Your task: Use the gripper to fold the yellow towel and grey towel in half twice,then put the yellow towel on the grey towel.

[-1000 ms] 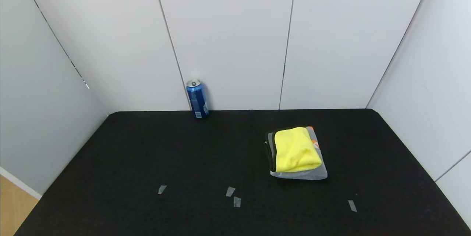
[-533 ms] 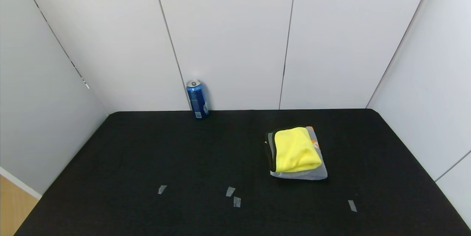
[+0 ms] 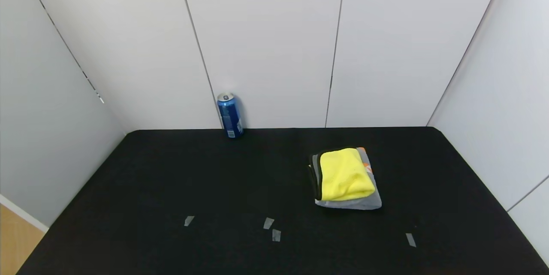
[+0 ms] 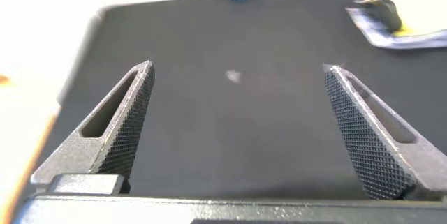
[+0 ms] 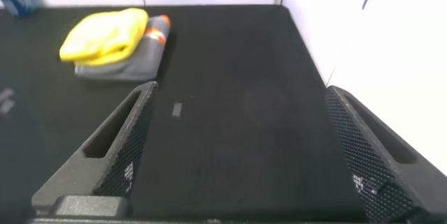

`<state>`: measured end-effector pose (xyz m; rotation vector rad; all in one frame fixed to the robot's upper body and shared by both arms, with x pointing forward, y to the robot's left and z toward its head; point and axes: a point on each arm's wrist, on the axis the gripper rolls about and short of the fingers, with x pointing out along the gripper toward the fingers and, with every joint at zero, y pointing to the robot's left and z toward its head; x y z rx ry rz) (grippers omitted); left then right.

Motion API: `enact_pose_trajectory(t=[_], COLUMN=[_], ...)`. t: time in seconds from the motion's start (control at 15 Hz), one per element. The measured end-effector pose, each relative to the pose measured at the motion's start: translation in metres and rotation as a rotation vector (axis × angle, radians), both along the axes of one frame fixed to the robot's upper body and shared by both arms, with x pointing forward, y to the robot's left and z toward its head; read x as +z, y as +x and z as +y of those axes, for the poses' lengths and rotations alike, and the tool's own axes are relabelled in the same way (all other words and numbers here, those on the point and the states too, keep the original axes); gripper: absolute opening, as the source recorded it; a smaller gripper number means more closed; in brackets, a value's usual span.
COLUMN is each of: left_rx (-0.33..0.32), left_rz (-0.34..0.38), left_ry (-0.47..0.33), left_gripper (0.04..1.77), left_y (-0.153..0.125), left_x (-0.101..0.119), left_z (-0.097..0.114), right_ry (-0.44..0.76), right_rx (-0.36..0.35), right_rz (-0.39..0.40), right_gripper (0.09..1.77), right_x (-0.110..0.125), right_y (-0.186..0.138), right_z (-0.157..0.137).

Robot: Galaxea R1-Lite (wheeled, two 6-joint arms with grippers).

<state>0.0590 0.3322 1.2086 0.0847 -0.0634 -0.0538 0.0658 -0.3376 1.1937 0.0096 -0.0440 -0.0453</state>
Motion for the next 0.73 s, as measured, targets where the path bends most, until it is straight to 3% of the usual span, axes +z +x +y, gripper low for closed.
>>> enact_pose_trajectory(t=[0.13, 0.33, 0.53, 0.73], left_rx=[0.029, 0.021, 0.024, 0.068], left_rz=[-0.01, 0.025, 0.058, 0.067], left_ry=[0.085, 0.084, 0.019, -0.07], left_gripper=[1.72, 1.72, 1.72, 1.72], left_y=[0.007, 0.01, 0.01, 0.01], left_x=[-0.013, -0.022, -0.026, -0.027], left_z=[0.001, 0.0, 0.001, 0.002], right_ry=[-0.054, -0.07, -0.052, -0.051], right_rx=[0.036, 0.047, 0.048, 0.048], right_rz=[0.027, 0.041, 0.043, 0.044], right_gripper=[1.71, 1.71, 1.71, 1.71], right_x=[-0.007, -0.01, -0.011, -0.011], right_y=[0.002, 0.003, 0.003, 0.003], right_z=[0.001, 0.001, 0.001, 0.001])
